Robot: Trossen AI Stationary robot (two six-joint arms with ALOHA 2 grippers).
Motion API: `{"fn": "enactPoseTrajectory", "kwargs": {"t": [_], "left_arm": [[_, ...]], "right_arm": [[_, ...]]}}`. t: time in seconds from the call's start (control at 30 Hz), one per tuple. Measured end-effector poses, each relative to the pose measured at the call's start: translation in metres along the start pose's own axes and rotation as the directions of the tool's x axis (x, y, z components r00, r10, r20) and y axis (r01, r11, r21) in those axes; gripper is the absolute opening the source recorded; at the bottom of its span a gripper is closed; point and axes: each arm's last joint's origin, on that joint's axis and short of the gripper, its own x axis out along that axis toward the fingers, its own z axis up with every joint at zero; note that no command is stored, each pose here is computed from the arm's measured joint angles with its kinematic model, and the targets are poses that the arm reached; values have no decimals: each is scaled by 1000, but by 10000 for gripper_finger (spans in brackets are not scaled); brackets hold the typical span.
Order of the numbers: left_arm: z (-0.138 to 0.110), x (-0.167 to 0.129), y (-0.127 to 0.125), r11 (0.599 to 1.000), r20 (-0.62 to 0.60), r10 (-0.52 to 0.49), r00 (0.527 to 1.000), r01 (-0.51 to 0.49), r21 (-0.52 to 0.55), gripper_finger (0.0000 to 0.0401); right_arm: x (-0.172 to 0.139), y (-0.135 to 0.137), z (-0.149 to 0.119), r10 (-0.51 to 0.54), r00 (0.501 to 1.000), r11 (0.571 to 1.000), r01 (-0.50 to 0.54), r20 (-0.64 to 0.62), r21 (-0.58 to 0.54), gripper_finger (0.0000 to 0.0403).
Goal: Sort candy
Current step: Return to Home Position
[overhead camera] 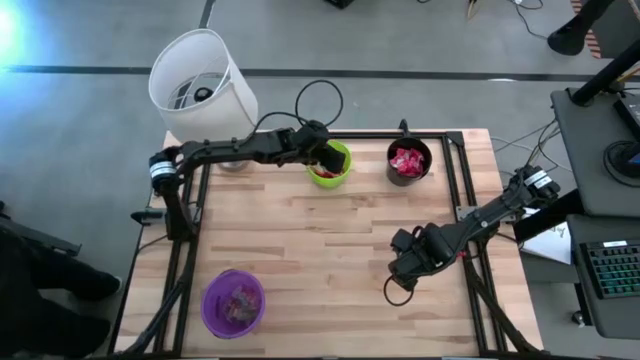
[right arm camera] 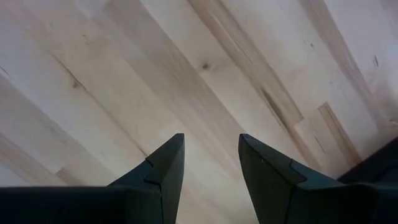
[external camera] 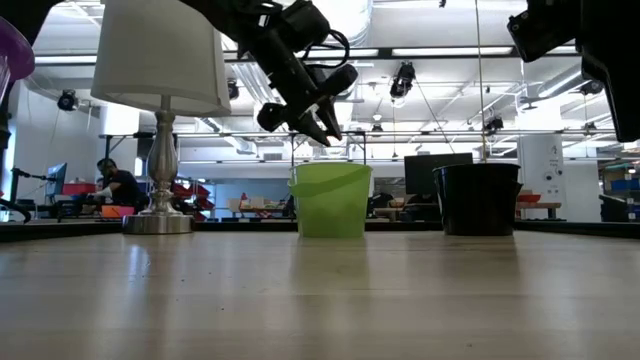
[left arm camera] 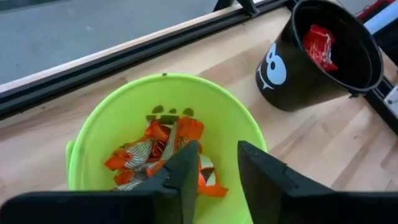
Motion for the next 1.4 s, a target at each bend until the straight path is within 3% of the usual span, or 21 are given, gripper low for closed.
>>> {"fn": "enactPoseTrajectory", "kwargs": {"t": [0.17,0.33,0.43,0.57,0.73,0.93,1.07,1.23,1.4], "left_arm": [[-1,-2,0,1000,-33,-2,999,2,9,113],[-2,-26,-7,992,-213,66,975,-42,118,115],[-6,-50,-22,953,-210,195,958,-134,273,115],[-12,-95,-54,870,-75,316,946,-257,421,115],[-32,-152,-93,821,-68,256,964,-180,541,115],[-49,-212,-120,828,-78,126,989,-61,557,115],[-48,-252,-133,807,-44,-10,999,34,590,115],[-45,-301,-123,794,66,-88,994,30,607,115],[-48,-347,-80,894,204,-63,977,-36,446,115]], "right_arm": [[1,-1,0,-8,1000,1000,8,7,-10,146],[-3,-1,2,-18,997,1000,18,75,-8,146],[-8,-2,4,-19,992,1000,20,126,-5,146],[-13,-4,4,-14,986,1000,15,166,-3,146],[-22,-10,3,14,982,999,-5,187,-49,146],[-44,-22,1,80,952,994,-54,297,-94,146],[-74,-36,-1,164,899,982,-107,407,-158,146],[-116,-57,-5,320,763,940,-181,562,-289,146],[-145,-79,-12,470,613,875,-226,635,-429,146]]}}
